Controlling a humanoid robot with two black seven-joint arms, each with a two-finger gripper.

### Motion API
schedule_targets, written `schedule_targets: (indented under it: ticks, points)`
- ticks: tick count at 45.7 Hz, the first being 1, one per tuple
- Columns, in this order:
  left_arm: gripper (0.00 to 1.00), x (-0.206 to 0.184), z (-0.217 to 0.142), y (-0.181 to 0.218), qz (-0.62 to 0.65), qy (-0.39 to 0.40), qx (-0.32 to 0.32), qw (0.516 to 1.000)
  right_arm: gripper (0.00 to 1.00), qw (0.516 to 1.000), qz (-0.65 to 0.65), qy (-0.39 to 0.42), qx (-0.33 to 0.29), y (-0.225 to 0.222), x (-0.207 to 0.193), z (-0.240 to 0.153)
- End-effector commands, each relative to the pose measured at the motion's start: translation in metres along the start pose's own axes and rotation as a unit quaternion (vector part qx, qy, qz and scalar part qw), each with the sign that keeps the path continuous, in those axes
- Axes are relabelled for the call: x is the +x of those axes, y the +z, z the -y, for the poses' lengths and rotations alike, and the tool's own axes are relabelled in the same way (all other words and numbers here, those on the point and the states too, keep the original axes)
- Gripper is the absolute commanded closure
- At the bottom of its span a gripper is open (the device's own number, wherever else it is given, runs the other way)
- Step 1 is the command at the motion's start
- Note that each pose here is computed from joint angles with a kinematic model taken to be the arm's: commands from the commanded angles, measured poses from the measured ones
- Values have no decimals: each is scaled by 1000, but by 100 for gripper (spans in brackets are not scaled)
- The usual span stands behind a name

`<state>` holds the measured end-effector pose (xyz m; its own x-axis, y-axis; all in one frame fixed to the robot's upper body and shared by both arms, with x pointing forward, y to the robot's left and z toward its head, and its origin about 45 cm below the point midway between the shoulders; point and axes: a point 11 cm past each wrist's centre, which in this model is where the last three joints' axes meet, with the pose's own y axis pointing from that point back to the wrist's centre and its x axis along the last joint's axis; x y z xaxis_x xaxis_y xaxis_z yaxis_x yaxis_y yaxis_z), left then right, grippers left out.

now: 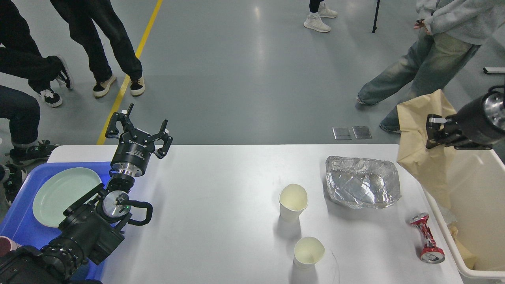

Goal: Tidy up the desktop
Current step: 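Lift the beige cloth with the right gripper and drop it into the white bin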

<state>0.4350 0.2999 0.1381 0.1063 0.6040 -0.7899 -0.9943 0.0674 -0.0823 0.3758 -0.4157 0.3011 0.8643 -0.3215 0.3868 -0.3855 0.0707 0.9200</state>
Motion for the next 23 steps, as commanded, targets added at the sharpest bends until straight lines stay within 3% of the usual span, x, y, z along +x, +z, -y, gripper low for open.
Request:
schedule_targets:
  ticks: [1,12,22,23]
  points:
    - [3,0,0,0,0,0,0,1000,100,998,-8,41,-51,50,0,42]
    - [3,0,0,0,0,0,0,1000,100,986,-9,119,-117,130,-19,114]
    - [3,0,0,0,0,0,0,1000,100,975,8,167,-149,185,-54,146]
    - [3,0,0,0,0,0,0,1000,92,975,6,166,-150,189,-58,148]
